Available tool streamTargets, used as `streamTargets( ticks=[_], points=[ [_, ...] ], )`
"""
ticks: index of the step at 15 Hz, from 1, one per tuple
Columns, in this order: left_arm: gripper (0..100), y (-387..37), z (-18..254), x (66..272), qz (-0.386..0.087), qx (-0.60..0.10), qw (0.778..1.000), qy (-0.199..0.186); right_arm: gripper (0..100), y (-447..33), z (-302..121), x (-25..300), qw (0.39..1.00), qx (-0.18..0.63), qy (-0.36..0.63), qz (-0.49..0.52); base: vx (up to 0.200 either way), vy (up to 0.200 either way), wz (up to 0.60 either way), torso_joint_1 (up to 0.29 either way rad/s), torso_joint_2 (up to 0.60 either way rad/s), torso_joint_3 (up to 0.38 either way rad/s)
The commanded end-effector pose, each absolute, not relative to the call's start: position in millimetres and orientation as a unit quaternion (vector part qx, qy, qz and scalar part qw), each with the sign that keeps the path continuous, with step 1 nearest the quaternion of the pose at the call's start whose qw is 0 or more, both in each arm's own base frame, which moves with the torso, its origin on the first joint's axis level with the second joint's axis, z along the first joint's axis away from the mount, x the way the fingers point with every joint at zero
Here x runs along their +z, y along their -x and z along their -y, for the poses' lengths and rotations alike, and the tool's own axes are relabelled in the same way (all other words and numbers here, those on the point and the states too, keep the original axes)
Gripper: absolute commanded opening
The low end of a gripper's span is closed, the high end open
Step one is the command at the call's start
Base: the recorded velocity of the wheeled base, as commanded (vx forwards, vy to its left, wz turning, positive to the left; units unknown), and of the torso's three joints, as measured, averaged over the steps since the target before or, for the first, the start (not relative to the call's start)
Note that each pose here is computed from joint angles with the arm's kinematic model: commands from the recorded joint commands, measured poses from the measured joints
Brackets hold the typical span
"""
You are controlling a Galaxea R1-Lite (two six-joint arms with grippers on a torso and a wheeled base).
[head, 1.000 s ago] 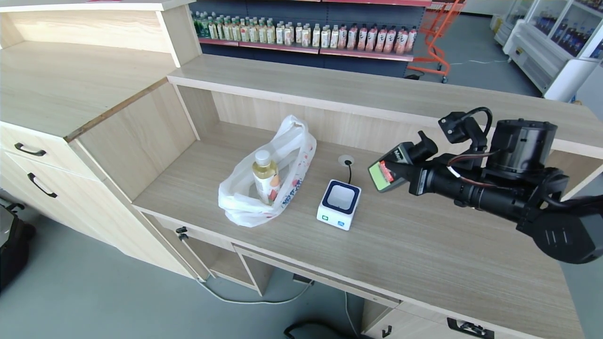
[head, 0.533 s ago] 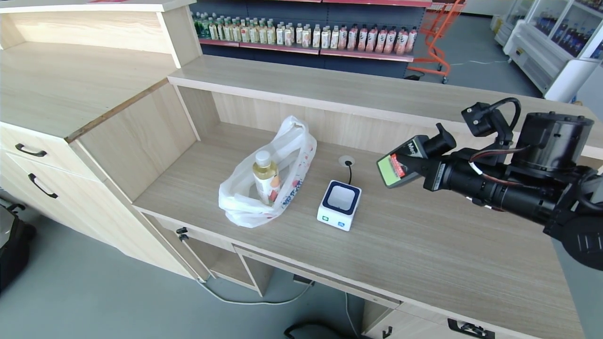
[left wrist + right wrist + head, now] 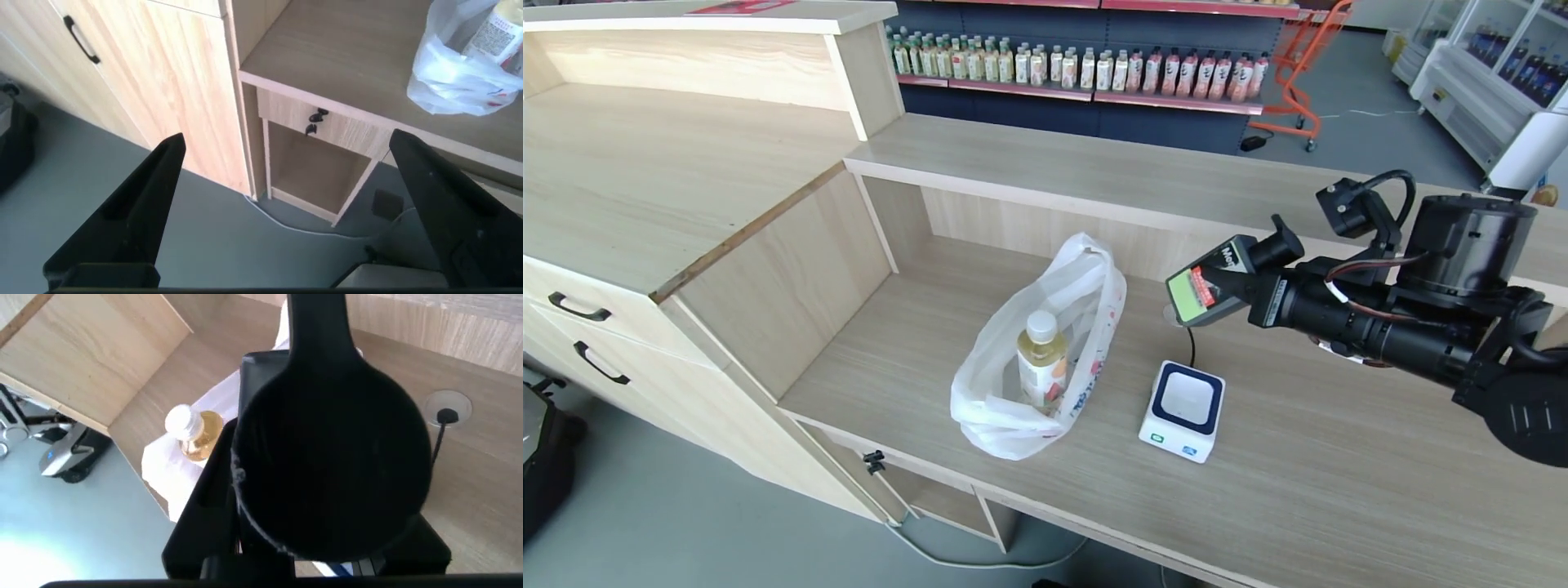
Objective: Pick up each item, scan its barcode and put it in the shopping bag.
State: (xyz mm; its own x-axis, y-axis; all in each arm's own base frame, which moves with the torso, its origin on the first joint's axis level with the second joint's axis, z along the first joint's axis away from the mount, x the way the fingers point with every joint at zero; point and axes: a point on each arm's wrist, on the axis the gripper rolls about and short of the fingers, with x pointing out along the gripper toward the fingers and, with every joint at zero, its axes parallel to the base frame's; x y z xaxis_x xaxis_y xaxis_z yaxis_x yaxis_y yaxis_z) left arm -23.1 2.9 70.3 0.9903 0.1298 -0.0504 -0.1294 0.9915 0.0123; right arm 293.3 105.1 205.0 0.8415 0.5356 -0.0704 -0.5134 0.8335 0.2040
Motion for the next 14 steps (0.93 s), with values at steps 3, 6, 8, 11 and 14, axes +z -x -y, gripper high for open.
streamTargets(
  ticks=[3, 6, 8, 11, 14],
  points=[
    [100, 23, -3, 70, -0.025, 0.065, 0.998, -0.004, 0, -308, -124, 183, 0.949, 0.289, -0.085, -0.097, 0.067, 0.067, 0.00, 0.001, 0.00, 0.002],
    [100, 23, -3, 70, -0.025, 0.065, 0.998, -0.004, 0, -308, -134, 163, 0.944, 0.299, -0.066, -0.126, 0.000, 0.000, 0.00, 0.000, 0.00, 0.000],
    [100, 23, -3, 70, -0.025, 0.065, 0.998, -0.004, 0, -311, -136, 153, 0.944, 0.300, -0.039, -0.132, 0.000, 0.000, 0.00, 0.000, 0.00, 0.000],
    [100, 23, -3, 70, -0.025, 0.065, 0.998, -0.004, 0, -330, -136, 125, 0.945, 0.297, 0.018, -0.136, 0.000, 0.000, 0.00, 0.000, 0.00, 0.000],
    [100, 23, -3, 70, -0.025, 0.065, 0.998, -0.004, 0, -352, -144, 109, 0.946, 0.298, 0.028, -0.121, 0.000, 0.000, 0.00, 0.000, 0.00, 0.000]
  ],
)
